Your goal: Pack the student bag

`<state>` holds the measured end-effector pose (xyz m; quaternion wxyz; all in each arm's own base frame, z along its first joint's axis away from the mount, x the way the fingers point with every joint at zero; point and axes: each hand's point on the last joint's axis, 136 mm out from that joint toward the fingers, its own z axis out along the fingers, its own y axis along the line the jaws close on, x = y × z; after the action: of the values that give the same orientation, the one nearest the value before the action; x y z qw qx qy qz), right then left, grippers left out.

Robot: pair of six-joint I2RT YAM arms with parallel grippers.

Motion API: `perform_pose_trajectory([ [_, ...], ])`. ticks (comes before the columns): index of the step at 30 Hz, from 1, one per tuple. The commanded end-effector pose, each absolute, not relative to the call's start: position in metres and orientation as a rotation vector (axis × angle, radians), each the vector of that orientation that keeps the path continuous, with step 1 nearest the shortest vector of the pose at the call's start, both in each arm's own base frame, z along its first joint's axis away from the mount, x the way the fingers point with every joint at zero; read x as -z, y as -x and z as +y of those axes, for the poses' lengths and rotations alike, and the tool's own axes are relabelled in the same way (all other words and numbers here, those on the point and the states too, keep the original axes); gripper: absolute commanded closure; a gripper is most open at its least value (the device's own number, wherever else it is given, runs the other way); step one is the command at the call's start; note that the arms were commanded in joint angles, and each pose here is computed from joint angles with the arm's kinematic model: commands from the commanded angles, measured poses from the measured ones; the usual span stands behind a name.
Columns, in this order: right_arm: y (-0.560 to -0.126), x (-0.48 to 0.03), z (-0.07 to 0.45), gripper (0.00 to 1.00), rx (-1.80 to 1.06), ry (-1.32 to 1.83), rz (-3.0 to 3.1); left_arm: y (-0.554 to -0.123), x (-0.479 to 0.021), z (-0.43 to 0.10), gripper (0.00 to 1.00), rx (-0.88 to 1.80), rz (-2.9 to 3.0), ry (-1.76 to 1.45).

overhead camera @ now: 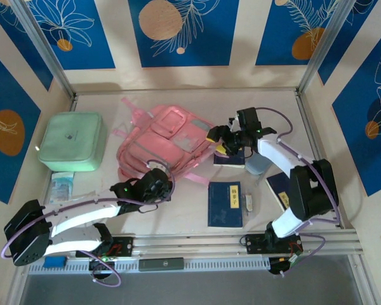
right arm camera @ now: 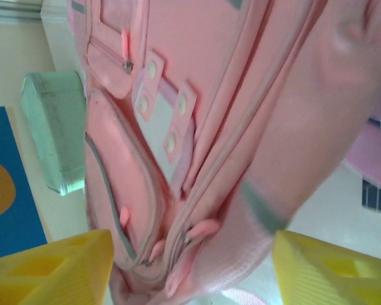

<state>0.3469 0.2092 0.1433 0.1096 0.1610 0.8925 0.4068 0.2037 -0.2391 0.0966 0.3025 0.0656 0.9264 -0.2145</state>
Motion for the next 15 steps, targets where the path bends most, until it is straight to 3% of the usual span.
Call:
perform_pose_trajectory([
  [1,-0.298,-0.146,0.229,0.26,-1.276,-0.467,2.699,-0.213,-0.124,-0.259,1.0,0.686,2.395,-0.147],
  [9,-0.253,-0.127,0.28,0.15,-1.345,-0.667,2.682,-0.213,-0.122,-0.264,1.0,0.711,2.399,-0.155],
  [15,-0.257,-0.107,0.317,0.2,-1.37,-0.737,2.667,-0.213,-0.12,-0.264,1.0,0.709,2.403,-0.155],
])
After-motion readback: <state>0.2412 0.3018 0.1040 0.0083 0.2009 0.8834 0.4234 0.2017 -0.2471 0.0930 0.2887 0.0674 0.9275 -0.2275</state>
